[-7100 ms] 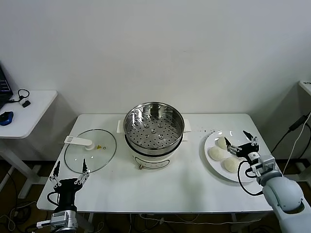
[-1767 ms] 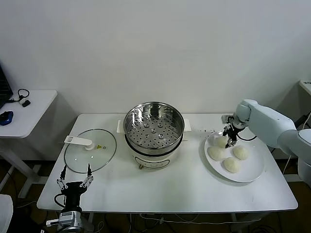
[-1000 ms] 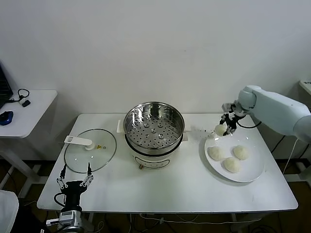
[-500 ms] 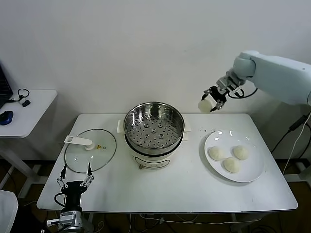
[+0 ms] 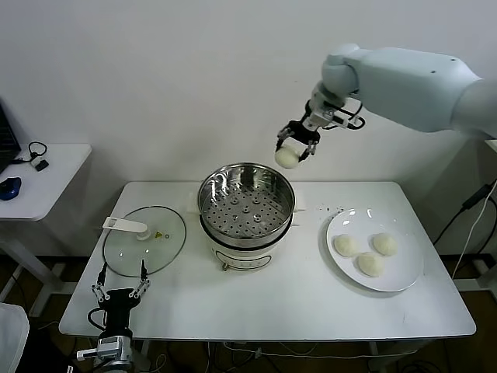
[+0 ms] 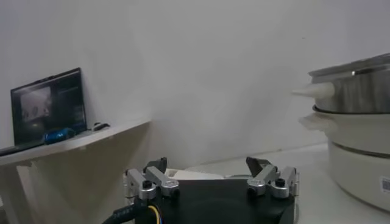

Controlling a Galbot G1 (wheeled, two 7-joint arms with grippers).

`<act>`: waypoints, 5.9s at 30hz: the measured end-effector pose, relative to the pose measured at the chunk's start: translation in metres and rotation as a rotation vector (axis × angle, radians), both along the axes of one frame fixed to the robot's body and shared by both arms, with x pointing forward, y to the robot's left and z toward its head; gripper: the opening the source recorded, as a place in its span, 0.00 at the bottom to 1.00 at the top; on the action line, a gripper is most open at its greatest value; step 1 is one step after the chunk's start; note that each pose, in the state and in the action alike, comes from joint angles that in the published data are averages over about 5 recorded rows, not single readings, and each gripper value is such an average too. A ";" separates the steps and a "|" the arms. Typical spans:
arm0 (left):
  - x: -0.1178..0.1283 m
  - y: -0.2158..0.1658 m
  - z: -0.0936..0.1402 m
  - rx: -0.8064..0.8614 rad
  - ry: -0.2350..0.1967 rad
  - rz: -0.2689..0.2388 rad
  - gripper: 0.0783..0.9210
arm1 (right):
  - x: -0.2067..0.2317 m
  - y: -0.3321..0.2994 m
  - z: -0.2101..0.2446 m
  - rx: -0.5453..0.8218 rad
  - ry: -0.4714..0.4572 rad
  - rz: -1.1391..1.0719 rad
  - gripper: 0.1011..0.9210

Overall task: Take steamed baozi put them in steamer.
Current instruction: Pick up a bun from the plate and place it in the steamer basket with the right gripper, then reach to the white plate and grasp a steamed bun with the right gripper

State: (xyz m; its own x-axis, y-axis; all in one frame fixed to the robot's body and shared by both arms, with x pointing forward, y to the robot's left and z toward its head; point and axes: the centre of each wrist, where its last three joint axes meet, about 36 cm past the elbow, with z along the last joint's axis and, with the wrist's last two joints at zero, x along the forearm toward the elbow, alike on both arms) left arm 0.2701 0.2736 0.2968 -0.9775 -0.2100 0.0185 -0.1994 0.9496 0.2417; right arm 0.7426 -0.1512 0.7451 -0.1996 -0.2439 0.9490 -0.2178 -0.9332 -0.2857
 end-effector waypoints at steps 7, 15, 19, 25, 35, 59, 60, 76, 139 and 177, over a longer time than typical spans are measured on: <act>0.002 0.000 -0.002 -0.001 -0.002 0.002 0.88 | 0.004 0.053 -0.020 -0.044 0.002 0.093 0.69; 0.001 0.000 -0.005 -0.004 0.001 0.002 0.88 | 0.013 0.092 -0.054 -0.071 -0.008 0.116 0.69; 0.002 0.000 -0.007 -0.006 0.004 0.002 0.88 | 0.019 0.102 -0.069 -0.075 -0.017 0.106 0.70; 0.003 -0.001 -0.009 -0.007 0.006 0.000 0.88 | 0.027 0.103 -0.087 -0.078 -0.024 0.081 0.70; 0.004 -0.001 -0.012 -0.004 0.011 -0.001 0.88 | 0.031 0.105 -0.115 -0.076 -0.011 0.060 0.70; 0.004 0.001 -0.011 -0.001 0.003 0.004 0.88 | 0.037 0.094 -0.128 -0.027 -0.014 0.017 0.87; 0.003 0.001 -0.010 0.000 0.002 0.004 0.88 | 0.037 0.095 -0.126 -0.026 -0.015 0.019 0.88; -0.001 0.003 -0.004 0.010 0.004 0.005 0.88 | 0.030 0.085 -0.048 -0.081 0.037 0.000 0.88; -0.009 0.005 -0.017 0.021 0.051 0.006 0.88 | -0.068 -0.218 -0.208 -0.024 0.363 -1.322 0.88; -0.009 0.009 -0.022 0.033 0.053 0.014 0.88 | -0.060 -0.210 -0.282 -0.013 0.382 -1.321 0.88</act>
